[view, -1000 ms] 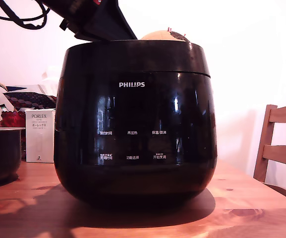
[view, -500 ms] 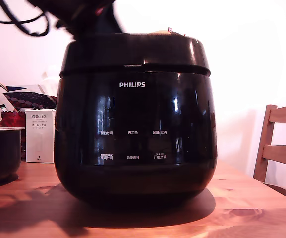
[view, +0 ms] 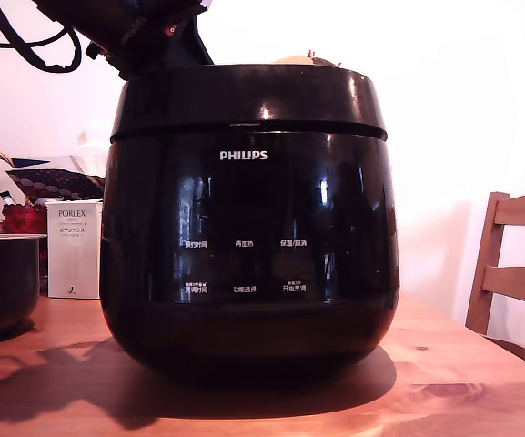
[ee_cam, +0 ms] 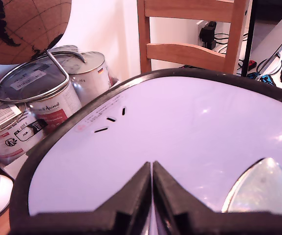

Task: Open the rice cooker by pressing the large metal button on the top of its lid with medium force

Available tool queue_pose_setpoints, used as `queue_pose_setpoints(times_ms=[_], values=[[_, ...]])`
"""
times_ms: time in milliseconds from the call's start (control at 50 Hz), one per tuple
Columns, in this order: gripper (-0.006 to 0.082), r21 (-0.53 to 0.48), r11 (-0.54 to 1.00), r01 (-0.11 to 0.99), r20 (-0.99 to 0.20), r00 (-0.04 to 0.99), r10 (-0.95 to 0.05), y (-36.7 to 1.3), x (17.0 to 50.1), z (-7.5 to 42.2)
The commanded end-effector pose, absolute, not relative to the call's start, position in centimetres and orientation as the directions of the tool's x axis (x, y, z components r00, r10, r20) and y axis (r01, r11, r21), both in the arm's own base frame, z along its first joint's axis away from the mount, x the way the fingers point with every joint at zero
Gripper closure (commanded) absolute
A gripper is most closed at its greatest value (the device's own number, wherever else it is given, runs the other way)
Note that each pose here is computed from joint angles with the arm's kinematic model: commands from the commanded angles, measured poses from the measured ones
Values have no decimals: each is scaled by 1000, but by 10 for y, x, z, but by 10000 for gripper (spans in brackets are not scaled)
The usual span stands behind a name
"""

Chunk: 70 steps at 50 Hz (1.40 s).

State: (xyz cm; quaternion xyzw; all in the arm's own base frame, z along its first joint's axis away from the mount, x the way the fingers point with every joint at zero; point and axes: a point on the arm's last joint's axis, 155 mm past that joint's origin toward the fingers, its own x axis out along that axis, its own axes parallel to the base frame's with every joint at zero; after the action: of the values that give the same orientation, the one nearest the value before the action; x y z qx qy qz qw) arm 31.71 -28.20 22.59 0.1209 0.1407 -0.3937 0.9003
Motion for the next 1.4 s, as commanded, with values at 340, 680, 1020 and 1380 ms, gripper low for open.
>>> queue_pose_setpoints(times_ms=[340,680,1020,1380], values=[[788,70,683,727,-321,665,-675,-273,308,234],[788,55,717,694,-244,706,-665,-257,308,265],[788,67,759,648,-102,761,-641,-232,307,313],[788,79,821,565,-4,824,-567,-193,297,351]])
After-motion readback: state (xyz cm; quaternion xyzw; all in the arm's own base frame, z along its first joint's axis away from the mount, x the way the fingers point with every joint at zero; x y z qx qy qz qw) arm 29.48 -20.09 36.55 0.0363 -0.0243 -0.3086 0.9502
